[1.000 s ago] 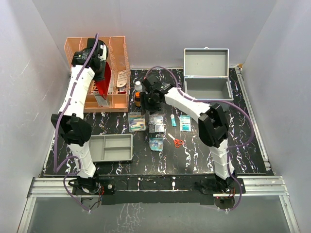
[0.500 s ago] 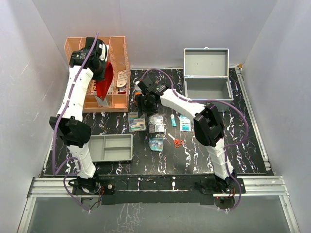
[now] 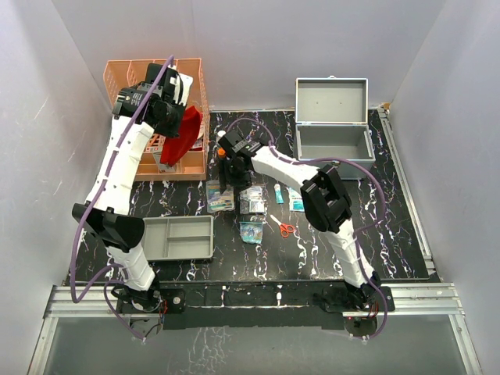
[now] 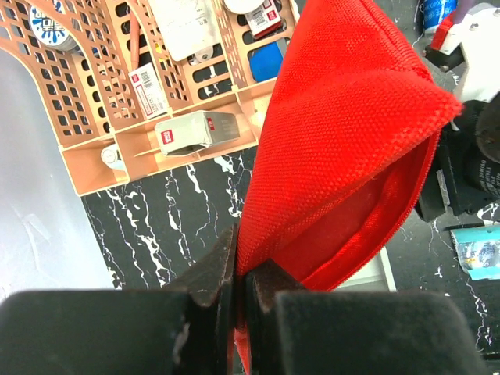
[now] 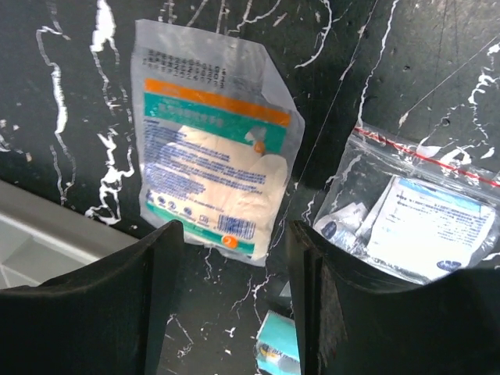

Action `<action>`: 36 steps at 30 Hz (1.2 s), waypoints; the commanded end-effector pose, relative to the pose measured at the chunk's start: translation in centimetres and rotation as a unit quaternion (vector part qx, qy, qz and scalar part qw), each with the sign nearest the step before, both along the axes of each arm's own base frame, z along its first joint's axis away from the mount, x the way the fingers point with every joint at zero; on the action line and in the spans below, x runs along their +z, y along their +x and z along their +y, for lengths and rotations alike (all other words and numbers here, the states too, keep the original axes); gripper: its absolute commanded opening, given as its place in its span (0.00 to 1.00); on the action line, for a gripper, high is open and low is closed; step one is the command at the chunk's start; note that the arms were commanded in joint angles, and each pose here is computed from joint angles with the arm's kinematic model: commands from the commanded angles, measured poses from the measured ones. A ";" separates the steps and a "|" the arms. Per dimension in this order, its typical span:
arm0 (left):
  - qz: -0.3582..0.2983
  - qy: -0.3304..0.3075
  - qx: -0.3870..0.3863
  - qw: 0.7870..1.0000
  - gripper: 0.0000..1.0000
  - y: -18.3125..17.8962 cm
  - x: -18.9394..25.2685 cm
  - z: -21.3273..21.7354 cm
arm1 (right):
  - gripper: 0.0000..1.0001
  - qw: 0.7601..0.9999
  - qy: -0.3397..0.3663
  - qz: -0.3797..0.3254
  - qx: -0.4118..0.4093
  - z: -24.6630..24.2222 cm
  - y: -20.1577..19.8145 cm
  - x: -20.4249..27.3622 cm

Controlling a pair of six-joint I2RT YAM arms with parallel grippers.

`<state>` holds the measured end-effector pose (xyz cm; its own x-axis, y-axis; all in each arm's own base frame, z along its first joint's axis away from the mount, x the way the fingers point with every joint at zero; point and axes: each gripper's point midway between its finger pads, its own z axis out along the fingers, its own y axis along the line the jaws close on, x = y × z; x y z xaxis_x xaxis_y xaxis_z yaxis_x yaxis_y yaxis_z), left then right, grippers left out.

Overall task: Organize the medicine kit
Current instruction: Pick up the medical item at the center of the board.

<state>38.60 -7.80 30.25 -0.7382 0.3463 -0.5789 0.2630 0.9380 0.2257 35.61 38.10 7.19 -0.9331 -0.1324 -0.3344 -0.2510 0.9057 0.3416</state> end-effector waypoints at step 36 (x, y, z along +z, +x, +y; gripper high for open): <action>0.004 -0.011 0.001 1.000 0.00 -1.9 0.4 0.3 | 0.06 0.989 -0.149 -0.019 0.005 -1.4 -1.6 -4.0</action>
